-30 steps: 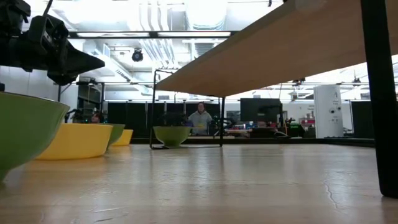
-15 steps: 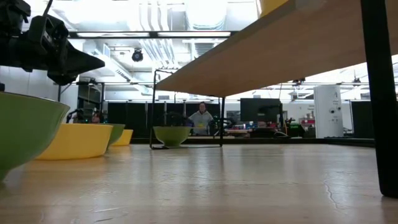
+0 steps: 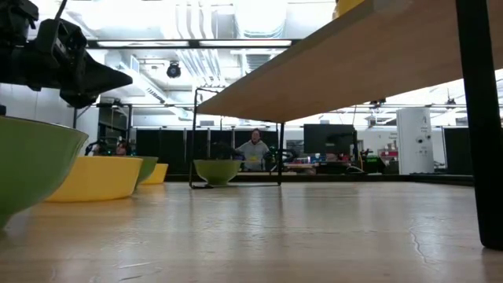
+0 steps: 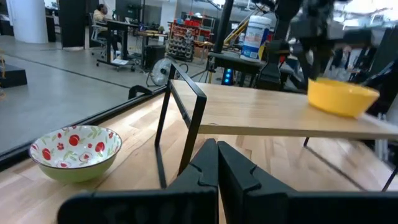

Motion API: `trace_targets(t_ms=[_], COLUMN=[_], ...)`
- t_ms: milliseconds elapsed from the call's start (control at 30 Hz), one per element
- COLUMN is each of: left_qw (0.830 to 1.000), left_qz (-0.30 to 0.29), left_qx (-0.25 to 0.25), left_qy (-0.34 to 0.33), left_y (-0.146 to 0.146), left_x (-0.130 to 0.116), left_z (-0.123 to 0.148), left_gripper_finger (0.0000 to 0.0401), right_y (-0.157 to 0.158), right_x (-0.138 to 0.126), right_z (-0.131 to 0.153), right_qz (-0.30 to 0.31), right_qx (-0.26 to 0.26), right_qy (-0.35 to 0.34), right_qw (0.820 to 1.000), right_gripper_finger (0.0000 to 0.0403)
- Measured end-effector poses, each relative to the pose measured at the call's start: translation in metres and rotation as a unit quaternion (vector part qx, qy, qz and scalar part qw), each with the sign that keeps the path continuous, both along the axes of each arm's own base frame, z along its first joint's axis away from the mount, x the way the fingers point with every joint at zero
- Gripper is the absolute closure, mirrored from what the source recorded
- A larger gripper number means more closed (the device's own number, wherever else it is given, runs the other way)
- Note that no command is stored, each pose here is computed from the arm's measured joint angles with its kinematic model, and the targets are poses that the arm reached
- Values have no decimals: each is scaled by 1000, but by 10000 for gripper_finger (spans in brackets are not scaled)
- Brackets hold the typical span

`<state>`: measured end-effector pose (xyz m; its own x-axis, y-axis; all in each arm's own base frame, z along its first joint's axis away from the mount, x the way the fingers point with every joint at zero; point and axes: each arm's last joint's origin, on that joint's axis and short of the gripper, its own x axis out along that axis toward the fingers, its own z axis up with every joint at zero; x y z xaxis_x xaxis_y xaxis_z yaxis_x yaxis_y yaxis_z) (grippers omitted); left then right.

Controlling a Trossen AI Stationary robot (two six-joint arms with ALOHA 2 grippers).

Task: Pick & Place Mini bowls
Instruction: Put the top right yellow bowl on the shelf

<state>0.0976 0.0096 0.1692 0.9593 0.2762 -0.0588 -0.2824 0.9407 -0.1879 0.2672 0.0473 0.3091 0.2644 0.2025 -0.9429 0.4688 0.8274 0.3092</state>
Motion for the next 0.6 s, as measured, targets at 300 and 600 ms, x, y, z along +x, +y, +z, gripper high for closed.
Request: trace_targets(t_ms=[300,600], left_qw=[967,901], left_qz=[-2,9], left_qx=[-235,-408], left_qy=[-94,-148], left_y=[-1,0], left_x=[1,0], left_z=[5,6], left_gripper_finger=[401,401], right_y=[4,4], right_x=[0,0], right_z=[-1,-1], right_qz=[4,-2], right_qx=[-14,-25], right_qy=[-2,-3], right_qw=[1000,1000], right_gripper_finger=[394,394])
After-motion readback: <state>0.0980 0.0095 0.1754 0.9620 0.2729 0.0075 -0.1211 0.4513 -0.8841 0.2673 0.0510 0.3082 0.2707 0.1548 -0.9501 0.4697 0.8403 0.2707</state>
